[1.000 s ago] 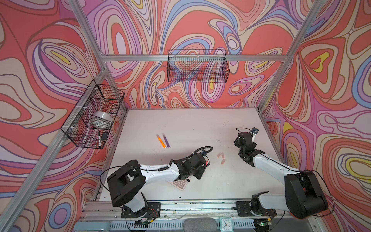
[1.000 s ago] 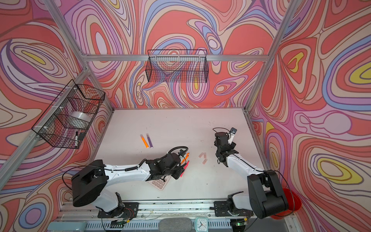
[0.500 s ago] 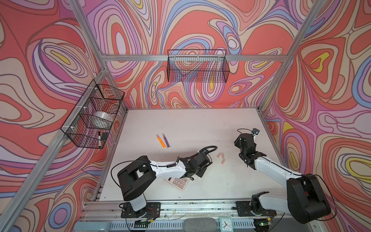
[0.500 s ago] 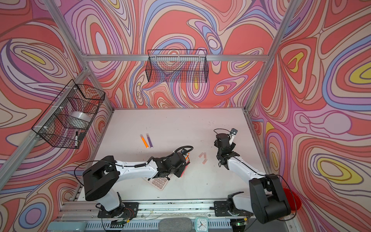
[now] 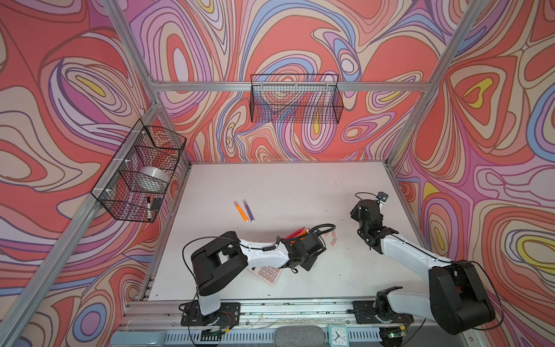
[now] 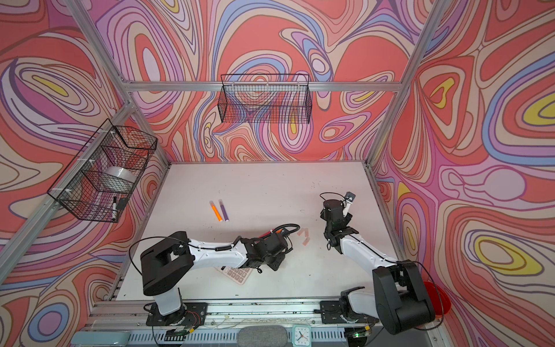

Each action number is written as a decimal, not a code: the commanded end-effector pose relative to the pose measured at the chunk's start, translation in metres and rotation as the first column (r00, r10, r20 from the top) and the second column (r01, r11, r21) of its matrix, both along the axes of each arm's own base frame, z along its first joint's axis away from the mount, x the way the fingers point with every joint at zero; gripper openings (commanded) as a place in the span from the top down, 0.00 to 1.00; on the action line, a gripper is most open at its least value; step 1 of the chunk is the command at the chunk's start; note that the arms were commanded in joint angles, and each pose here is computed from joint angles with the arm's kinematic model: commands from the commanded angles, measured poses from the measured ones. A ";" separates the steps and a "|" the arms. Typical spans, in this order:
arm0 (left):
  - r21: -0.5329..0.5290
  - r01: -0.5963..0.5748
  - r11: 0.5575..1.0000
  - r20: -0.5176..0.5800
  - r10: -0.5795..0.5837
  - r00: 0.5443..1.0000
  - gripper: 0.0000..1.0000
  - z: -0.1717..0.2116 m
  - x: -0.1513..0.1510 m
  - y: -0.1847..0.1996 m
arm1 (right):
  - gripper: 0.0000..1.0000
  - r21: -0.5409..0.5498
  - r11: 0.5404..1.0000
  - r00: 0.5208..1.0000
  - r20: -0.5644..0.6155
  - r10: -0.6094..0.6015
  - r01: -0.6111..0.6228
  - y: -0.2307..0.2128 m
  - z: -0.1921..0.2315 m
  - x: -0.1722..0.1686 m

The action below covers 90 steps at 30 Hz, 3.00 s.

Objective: Insert the pens into the pen caps
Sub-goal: 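Lower the left gripper around the pink marker and close on it, then lift the pink marker upright with the left gripper while the right gripper swings toward it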

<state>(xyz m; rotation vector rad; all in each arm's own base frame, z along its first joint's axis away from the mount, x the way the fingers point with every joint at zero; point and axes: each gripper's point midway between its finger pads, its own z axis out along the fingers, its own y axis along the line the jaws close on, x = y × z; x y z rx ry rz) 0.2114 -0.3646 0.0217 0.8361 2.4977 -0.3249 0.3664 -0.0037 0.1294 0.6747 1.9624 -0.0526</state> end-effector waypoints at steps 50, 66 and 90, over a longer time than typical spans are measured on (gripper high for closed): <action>0.052 0.001 0.999 0.041 -0.003 0.999 0.67 0.081 -0.020 0.045 | 0.22 0.046 0.997 0.989 0.140 0.056 -0.063 0.002 0.016 -0.032; 0.186 0.075 0.980 -0.036 -0.069 0.997 0.59 0.015 -0.015 0.021 | 0.24 0.045 0.993 0.986 0.135 0.100 -0.107 0.010 0.015 -0.024; 0.316 0.051 0.947 -0.187 0.010 0.982 0.75 -0.027 -0.013 0.033 | 0.24 0.050 0.992 0.984 0.142 0.111 -0.119 0.012 0.015 -0.025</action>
